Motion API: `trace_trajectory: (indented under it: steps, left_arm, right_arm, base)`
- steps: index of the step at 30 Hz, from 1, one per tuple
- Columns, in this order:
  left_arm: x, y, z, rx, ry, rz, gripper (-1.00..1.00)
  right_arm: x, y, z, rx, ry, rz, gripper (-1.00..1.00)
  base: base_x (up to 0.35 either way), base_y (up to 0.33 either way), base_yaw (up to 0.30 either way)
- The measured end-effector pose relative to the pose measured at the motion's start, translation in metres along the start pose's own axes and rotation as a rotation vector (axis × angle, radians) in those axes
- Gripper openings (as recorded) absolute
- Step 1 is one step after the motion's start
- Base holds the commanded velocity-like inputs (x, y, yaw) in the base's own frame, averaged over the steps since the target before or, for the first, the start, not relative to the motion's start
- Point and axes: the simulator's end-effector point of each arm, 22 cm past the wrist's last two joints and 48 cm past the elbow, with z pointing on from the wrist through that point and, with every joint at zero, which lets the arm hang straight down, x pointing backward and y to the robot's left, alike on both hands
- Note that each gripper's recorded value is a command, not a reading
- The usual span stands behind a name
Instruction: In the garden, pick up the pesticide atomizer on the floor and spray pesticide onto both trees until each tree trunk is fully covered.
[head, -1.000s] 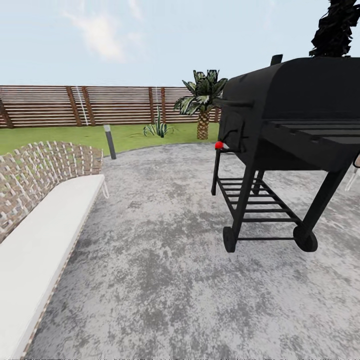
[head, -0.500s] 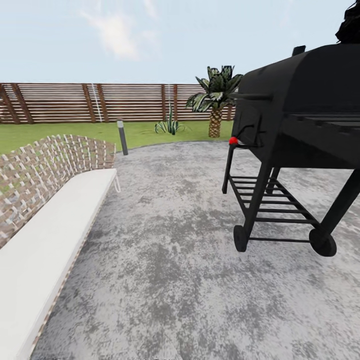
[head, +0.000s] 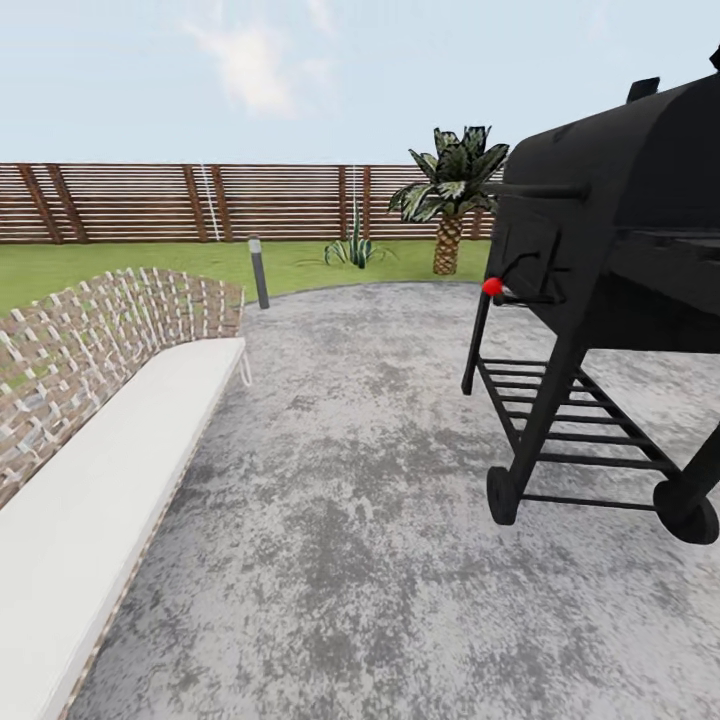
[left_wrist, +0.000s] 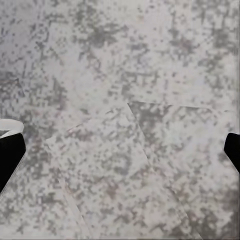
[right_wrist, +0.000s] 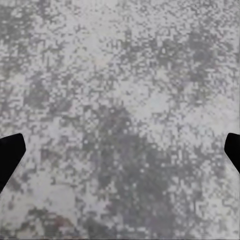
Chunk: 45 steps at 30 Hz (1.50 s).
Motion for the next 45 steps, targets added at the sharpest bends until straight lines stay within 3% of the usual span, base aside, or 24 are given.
trace_trajectory:
  steps: [10,15,17,25,45]
  left_arm:
    - [-0.008,-0.001,0.000,-0.002,-0.016,-0.003,1.00]
    - [-0.048,-0.006,0.001,0.010,-0.095,-0.009,1.00]
    - [-0.051,-0.005,0.000,0.010,-0.102,-0.006,1.00]
    - [-0.039,-0.001,-0.001,0.006,-0.084,-0.005,1.00]
    - [-0.036,-0.006,-0.002,0.012,-0.080,-0.005,1.00]
  right_arm:
    - [0.000,0.001,0.000,-0.003,-0.001,-0.001,1.00]
    - [-0.005,0.001,0.000,-0.002,-0.011,0.000,1.00]
    - [-0.006,0.000,0.000,0.001,-0.016,0.001,1.00]
    - [-0.009,0.000,0.000,-0.001,-0.023,0.000,1.00]
    - [-0.009,-0.001,0.000,0.005,-0.022,0.007,1.00]
  base:
    - [0.339,-0.008,0.012]
    - [0.339,-0.046,0.169]
    - [0.339,-0.008,0.192]
    - [0.339,-0.002,0.179]
    - [0.339,0.000,0.003]
